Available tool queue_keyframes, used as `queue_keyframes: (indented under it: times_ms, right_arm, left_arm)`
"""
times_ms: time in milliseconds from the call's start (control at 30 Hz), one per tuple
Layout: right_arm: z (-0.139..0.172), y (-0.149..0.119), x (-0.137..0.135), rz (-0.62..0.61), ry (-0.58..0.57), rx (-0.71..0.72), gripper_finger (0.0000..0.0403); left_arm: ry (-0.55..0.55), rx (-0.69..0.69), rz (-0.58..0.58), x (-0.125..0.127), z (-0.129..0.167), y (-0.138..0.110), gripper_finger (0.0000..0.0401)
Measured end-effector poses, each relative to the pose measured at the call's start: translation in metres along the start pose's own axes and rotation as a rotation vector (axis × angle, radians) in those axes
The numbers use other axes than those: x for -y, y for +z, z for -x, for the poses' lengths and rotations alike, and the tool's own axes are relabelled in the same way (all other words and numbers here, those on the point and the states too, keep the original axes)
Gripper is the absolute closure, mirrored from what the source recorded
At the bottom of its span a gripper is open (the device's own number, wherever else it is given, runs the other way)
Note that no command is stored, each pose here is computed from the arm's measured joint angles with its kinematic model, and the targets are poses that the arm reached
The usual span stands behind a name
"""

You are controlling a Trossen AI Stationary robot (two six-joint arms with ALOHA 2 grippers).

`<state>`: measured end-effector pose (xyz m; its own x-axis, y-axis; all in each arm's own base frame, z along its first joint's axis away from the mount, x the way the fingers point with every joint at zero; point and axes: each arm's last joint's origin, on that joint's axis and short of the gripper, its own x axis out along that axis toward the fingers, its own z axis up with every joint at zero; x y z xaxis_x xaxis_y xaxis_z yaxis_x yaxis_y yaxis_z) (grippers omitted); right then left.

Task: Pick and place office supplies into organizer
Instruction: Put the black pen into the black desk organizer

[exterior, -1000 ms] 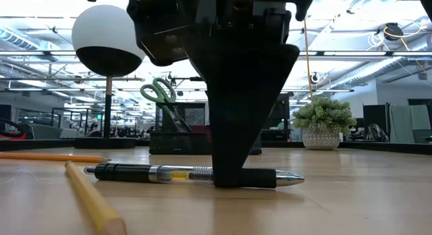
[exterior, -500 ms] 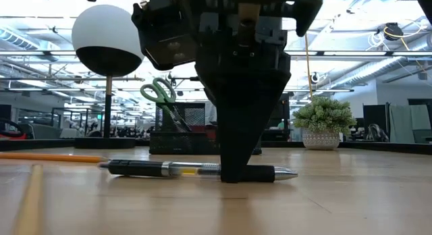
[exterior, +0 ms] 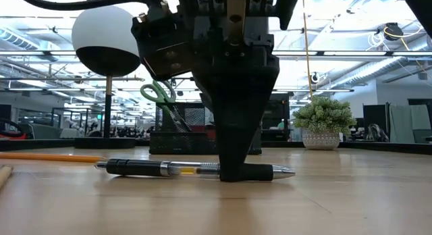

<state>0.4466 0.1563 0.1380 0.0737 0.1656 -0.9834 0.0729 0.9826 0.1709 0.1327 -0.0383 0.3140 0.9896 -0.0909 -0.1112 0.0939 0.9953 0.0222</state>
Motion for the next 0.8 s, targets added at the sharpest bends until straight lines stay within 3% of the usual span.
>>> queue_keyframes:
  times_ms: [267,467,800]
  right_arm:
    - [0.007,0.005,0.005,0.009,-0.014,0.055,0.0386]
    - [0.022,0.012,0.014,0.012,-0.104,0.156,0.0386]
    - [0.049,0.030,0.026,0.033,-0.129,0.354,0.0386]
  left_arm:
    - [0.000,0.000,-0.003,0.000,0.000,0.000,0.0229]
    - [0.000,0.021,-0.021,-0.001,0.005,0.002,0.0229]
    - [0.000,0.031,0.009,-0.007,0.027,0.001,0.0229]
